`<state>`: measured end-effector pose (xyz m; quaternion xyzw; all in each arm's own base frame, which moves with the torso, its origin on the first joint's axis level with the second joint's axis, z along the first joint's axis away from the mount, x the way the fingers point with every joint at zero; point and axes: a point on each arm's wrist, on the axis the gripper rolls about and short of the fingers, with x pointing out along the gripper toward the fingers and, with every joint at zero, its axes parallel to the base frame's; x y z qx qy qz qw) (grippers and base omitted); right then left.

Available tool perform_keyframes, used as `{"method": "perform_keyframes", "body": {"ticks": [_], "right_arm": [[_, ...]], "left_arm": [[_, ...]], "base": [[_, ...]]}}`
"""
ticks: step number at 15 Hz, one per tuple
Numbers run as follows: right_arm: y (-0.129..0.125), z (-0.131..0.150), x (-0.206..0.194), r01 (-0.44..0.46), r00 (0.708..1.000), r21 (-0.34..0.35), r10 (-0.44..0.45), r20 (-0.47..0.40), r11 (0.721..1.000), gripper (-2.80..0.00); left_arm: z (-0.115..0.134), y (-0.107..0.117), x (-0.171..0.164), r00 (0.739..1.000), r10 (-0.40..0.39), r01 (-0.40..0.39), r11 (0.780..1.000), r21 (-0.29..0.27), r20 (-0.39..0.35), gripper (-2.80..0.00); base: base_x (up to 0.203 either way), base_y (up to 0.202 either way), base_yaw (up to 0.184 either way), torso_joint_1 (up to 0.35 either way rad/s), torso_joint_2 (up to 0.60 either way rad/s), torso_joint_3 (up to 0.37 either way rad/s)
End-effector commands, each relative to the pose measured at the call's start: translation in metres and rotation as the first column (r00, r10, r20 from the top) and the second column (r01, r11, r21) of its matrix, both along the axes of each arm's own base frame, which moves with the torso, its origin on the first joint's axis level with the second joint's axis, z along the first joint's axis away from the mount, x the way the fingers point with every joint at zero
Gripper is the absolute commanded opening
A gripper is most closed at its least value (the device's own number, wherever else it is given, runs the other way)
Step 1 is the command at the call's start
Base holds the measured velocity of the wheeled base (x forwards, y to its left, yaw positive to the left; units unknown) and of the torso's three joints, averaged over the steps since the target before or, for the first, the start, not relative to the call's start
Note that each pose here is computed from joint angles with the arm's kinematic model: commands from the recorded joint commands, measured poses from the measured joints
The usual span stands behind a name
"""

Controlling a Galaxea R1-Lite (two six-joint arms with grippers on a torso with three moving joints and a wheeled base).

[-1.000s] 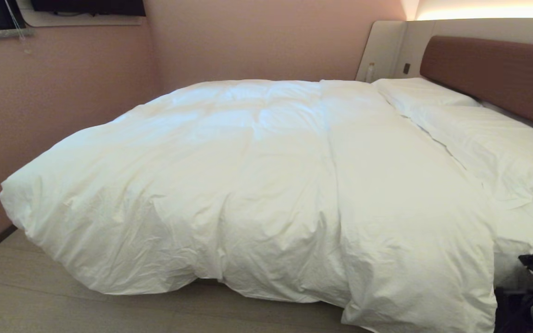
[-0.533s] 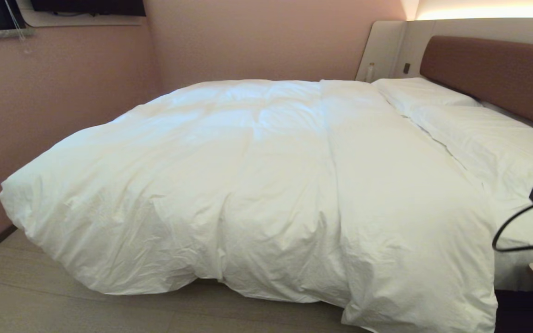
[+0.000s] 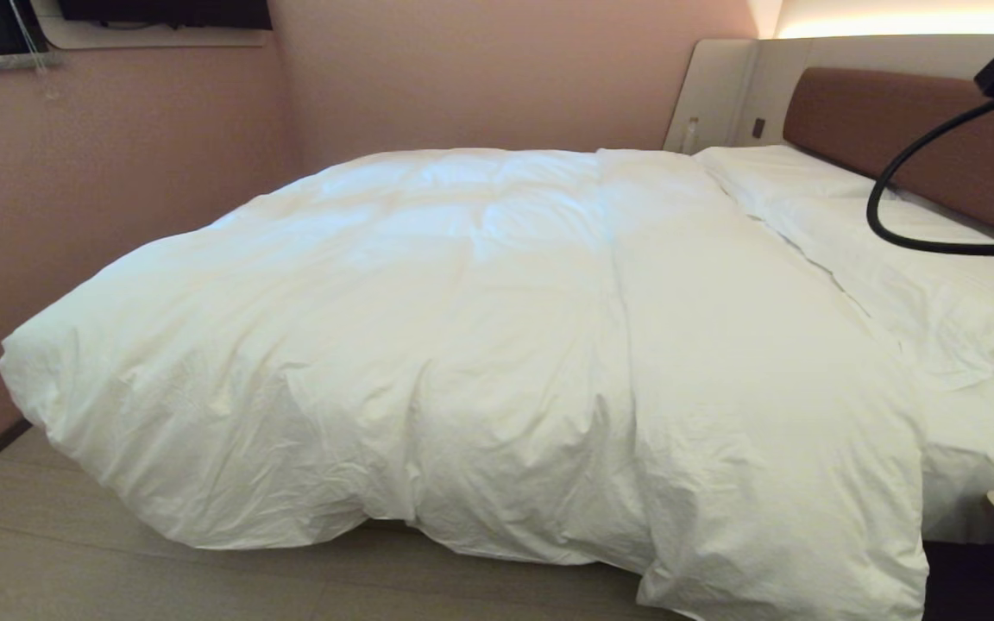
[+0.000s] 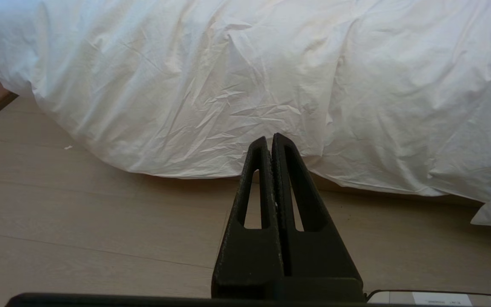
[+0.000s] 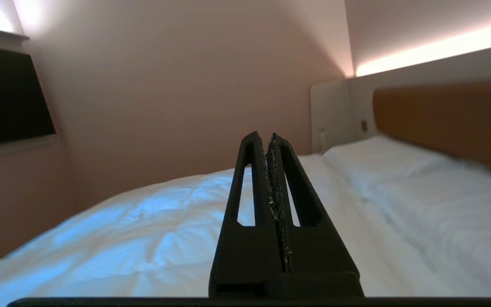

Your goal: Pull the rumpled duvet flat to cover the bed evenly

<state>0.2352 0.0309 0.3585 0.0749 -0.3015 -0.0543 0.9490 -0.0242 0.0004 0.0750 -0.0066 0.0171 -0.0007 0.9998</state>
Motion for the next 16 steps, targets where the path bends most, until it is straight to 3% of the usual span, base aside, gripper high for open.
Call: {"method": "perform_keyframes", "body": {"ticks": [1,4,7,13,16], "right_arm": [[0.009,-0.047,-0.02,0.317,0.753,-0.007,-0.256,-0.607,0.948,-2.8],[0.007,-0.031,-0.073,0.277,0.775,0.02,-0.211,-0.595,0.961,-2.8],[-0.012,-0.02,-0.131,0.288,0.8,0.05,-0.212,-0.562,0.956,-2.8],[-0.034,-0.022,-0.19,0.425,0.775,0.069,-0.324,-0.543,0.902,-2.8],[-0.044,-0.023,-0.216,0.477,0.778,0.096,-0.369,-0.508,0.874,-2.8]], "left_arm": [[0.0,0.0,0.0,1.0,0.0,0.0,1.0,0.0,0.001,-2.8],[0.0,0.0,0.0,1.0,0.0,0.0,1.0,0.0,-0.001,-2.8],[0.0,0.0,0.0,1.0,0.0,0.0,1.0,0.0,-0.001,-2.8],[0.0,0.0,0.0,1.0,0.0,0.0,1.0,0.0,-0.001,-2.8],[0.0,0.0,0.0,1.0,0.0,0.0,1.0,0.0,0.0,-2.8]], "base": [[0.0,0.0,0.0,0.0,0.0,0.0],[0.0,0.0,0.0,0.0,0.0,0.0],[0.0,0.0,0.0,0.0,0.0,0.0],[0.0,0.0,0.0,0.0,0.0,0.0],[0.0,0.0,0.0,0.0,0.0,0.0]]}}
